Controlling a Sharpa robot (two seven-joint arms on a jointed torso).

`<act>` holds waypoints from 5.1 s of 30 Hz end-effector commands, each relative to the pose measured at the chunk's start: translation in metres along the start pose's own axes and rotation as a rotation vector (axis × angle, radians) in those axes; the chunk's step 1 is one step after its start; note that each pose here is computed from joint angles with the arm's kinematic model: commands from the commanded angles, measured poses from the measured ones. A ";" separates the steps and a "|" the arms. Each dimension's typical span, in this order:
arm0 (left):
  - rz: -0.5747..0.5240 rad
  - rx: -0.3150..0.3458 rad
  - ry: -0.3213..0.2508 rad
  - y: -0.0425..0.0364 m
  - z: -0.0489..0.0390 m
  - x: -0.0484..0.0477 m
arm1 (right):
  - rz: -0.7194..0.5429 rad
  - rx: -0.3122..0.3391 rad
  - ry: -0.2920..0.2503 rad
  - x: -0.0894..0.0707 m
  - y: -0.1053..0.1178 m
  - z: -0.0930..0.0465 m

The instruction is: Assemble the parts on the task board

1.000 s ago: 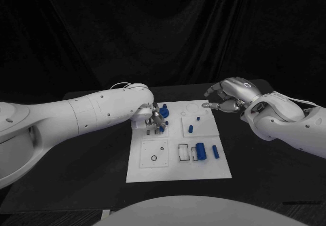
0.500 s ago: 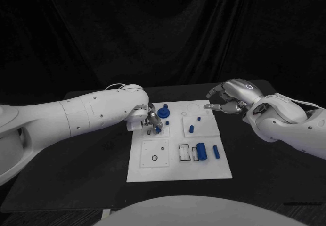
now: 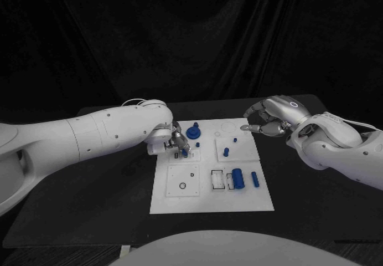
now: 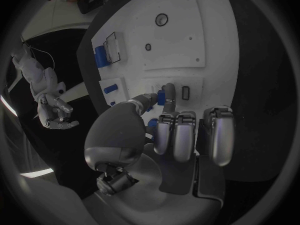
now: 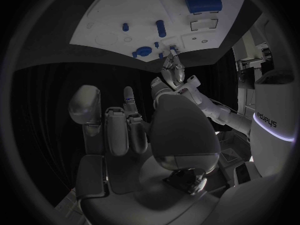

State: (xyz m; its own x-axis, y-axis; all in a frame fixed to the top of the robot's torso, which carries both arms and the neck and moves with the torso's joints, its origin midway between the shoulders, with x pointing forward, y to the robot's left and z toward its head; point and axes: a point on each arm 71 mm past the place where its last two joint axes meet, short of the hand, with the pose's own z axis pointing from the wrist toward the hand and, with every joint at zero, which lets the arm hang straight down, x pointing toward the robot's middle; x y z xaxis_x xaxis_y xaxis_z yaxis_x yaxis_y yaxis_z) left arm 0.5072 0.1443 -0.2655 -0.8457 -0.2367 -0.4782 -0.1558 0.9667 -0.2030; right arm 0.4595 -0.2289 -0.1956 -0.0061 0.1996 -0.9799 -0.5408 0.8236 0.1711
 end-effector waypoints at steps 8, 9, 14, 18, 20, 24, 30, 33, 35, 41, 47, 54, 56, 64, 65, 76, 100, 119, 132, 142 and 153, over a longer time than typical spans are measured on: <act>-0.005 -0.011 0.007 0.0028 0.0019 0.0035 | -0.004 0.020 0.011 0.003 -0.002 -0.001; -0.005 -0.012 0.008 0.0031 0.0020 0.0038 | -0.004 0.021 0.012 0.003 -0.002 -0.001; -0.004 -0.012 0.014 0.0044 0.0027 0.0056 | -0.004 0.022 0.015 0.004 -0.003 -0.002; -0.004 -0.014 0.018 0.0056 0.0033 0.0073 | -0.004 0.023 0.016 0.004 -0.003 -0.002; -0.004 -0.015 0.020 0.0064 0.0037 0.0081 | -0.004 0.023 0.015 0.005 -0.003 -0.002; -0.004 -0.014 0.024 0.0071 0.0045 0.0098 | -0.004 0.024 0.016 0.005 -0.003 -0.002; -0.004 -0.008 0.027 0.0061 0.0058 0.0112 | -0.003 0.022 0.017 0.006 -0.003 -0.002; -0.005 -0.008 0.026 0.0057 0.0065 0.0113 | -0.003 0.022 0.017 0.006 -0.003 -0.002; -0.007 -0.009 0.025 0.0060 0.0069 0.0111 | -0.003 0.023 0.018 0.006 -0.003 -0.002; -0.013 -0.018 0.021 0.0083 0.0084 0.0100 | -0.003 0.023 0.019 0.006 -0.003 -0.002; -0.013 -0.024 0.024 0.0096 0.0094 0.0104 | -0.003 0.022 0.021 0.007 -0.003 -0.002; -0.013 -0.030 0.026 0.0103 0.0100 0.0113 | -0.002 0.022 0.027 0.008 -0.003 -0.002; -0.013 -0.035 0.026 0.0110 0.0101 0.0112 | -0.001 0.022 0.028 0.008 -0.003 -0.003; -0.016 -0.051 0.026 0.0145 0.0087 0.0125 | -0.001 0.023 0.029 0.008 -0.003 -0.004; -0.017 -0.052 0.026 0.0150 0.0083 0.0127 | -0.001 0.023 0.029 0.008 -0.004 -0.004; -0.073 -0.001 -0.056 0.0234 -0.0145 0.0028 | -0.001 0.030 0.026 0.007 -0.006 -0.008; -0.079 -0.048 -0.158 0.0578 -0.0562 -0.0856 | 0.003 0.038 0.042 0.011 -0.012 -0.019; -0.102 -0.027 -0.132 0.0583 -0.0205 -0.0764 | 0.023 0.024 0.047 0.012 -0.007 -0.023; -0.106 -0.036 -0.116 0.0590 -0.0093 -0.0696 | 0.027 0.018 0.045 0.012 -0.005 -0.023; -0.099 -0.025 -0.102 0.0558 -0.0049 -0.0653 | 0.028 0.018 0.044 0.012 -0.005 -0.023; -0.095 -0.017 -0.094 0.0536 -0.0026 -0.0631 | 0.027 0.022 0.048 0.013 -0.005 -0.022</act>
State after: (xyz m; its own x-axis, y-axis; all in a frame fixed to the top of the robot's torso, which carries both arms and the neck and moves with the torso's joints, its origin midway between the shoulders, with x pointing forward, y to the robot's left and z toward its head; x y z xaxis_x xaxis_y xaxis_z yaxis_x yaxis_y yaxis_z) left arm 0.5516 0.2150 -0.2430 -0.7642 -0.3417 -0.5471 -0.2621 0.9395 -0.2207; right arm 0.4438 -0.2427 -0.2103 -0.0582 0.1978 -0.9785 -0.5241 0.8282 0.1986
